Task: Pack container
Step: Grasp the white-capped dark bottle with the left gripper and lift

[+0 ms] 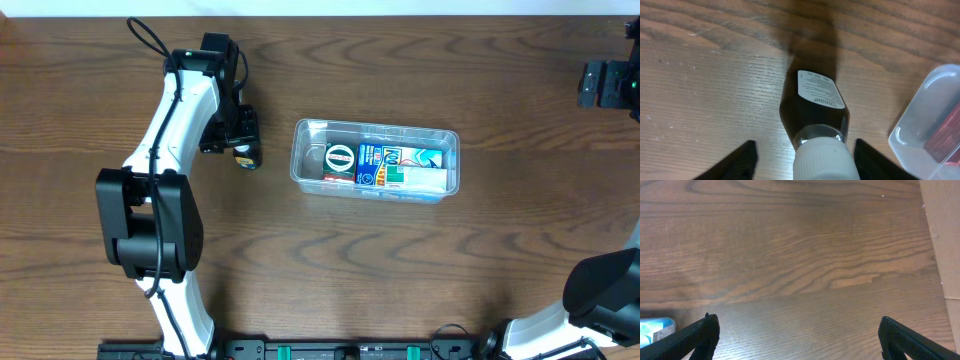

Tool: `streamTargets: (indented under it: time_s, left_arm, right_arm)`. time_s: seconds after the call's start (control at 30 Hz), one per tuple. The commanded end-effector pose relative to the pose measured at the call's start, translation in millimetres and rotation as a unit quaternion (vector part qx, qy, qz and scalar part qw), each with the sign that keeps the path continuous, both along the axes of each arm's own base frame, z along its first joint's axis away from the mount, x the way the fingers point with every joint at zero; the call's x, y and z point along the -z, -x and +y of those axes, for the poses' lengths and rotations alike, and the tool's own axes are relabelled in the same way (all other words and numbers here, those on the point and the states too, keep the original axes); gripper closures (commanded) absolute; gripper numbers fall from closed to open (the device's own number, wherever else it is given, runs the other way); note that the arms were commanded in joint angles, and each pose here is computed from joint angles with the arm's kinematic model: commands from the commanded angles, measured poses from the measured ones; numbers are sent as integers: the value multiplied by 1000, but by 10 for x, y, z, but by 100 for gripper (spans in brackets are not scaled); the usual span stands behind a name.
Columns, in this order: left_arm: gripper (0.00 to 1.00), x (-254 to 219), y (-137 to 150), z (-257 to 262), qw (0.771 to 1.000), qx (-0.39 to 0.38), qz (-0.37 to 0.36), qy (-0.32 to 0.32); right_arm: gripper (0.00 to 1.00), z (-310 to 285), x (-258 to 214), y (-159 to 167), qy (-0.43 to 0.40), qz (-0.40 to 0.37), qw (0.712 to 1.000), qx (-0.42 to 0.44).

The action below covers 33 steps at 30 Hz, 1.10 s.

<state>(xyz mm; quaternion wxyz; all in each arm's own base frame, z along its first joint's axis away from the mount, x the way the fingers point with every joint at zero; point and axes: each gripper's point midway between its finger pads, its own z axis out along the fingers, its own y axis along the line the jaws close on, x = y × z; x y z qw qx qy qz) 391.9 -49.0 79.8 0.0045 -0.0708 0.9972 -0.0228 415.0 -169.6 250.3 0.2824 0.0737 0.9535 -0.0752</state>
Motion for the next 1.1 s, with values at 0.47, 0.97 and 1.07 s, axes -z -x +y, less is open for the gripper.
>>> streamTargets:
  time_s: [0.47,0.97,1.07]
  left_arm:
    - [91,6,37,-35,1000,2,11,12]
    - [91,-964,11,-145,997,51,-60,17]
    - [91,-1212,80,-296,990,99,-95,19]
  right_arm:
    - [1,-15,-8,13,-4,-2,1000,8]
    - [1,-13,-8,13,-4,-2,1000,8]
    - [1,-11,-2,20,-5,-1,1000,8]
